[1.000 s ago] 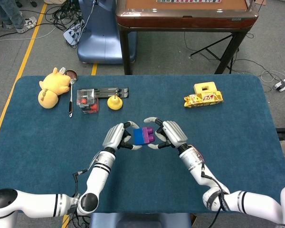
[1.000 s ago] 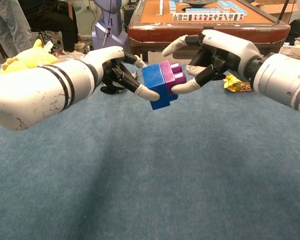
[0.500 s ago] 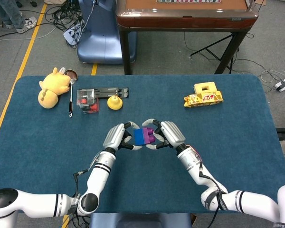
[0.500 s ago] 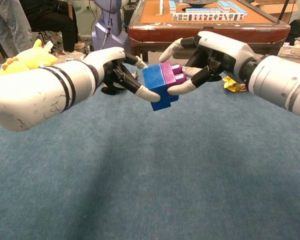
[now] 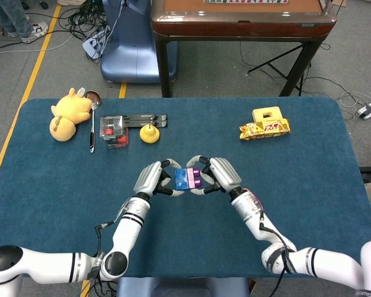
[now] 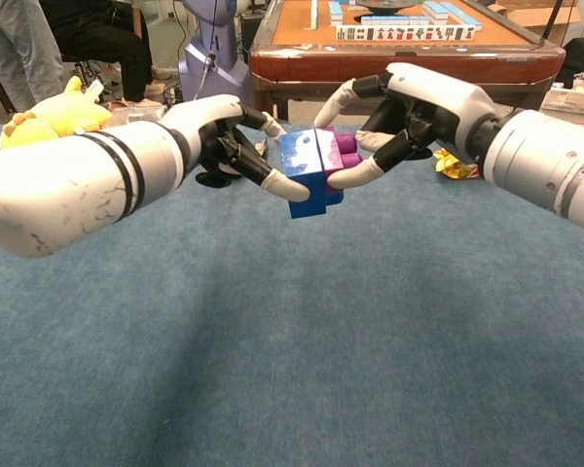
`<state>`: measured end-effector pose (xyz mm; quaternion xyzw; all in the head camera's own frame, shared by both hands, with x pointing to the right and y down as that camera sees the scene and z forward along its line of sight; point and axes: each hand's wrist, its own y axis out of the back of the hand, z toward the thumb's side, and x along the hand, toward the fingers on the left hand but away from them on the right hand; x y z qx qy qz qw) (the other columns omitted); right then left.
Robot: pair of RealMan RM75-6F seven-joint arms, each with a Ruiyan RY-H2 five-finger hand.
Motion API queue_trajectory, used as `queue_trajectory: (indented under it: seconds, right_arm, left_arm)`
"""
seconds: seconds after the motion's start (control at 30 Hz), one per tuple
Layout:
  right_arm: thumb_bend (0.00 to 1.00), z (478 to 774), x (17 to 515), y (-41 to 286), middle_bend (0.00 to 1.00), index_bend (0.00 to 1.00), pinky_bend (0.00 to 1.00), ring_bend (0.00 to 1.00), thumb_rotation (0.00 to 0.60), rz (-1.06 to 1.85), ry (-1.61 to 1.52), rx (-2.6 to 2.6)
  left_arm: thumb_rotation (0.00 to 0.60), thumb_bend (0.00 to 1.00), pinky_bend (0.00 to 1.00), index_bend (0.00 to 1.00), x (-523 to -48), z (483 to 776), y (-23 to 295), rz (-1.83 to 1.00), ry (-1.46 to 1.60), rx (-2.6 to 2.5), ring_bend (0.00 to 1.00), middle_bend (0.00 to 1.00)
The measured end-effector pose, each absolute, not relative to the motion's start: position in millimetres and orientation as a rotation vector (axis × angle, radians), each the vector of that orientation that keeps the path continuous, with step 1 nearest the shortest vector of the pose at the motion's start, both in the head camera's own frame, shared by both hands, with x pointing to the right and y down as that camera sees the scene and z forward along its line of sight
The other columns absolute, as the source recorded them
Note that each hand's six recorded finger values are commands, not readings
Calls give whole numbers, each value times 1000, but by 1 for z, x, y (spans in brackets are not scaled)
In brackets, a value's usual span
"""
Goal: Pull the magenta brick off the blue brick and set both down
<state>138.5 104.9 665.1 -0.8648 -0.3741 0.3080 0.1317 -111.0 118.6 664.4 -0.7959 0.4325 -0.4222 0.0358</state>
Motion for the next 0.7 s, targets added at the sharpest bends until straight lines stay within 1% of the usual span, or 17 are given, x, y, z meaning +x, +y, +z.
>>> queue_trajectory:
  seconds: [0.33,0.5,0.7]
  right_arm:
    - [188,665,136,105,1000,479,1000,1000,600,876,-1084,-2512]
    - [292,665,136,105,1000,497,1000,1000,600,872,-1084,-2512]
    - [393,665,136,104,1000,524,1000,1000,600,869,-1087,-2513]
  left_arm:
    - [600,40,1000,664,-110,663,119,-1287,1323,-2459,954,1000]
    - [600,40,1000,664,-108,663,120,-1282,1319,-2462,954,1000]
    - [600,39,1000,664,-109,663,119,-1283,1322,-2461,954,1000]
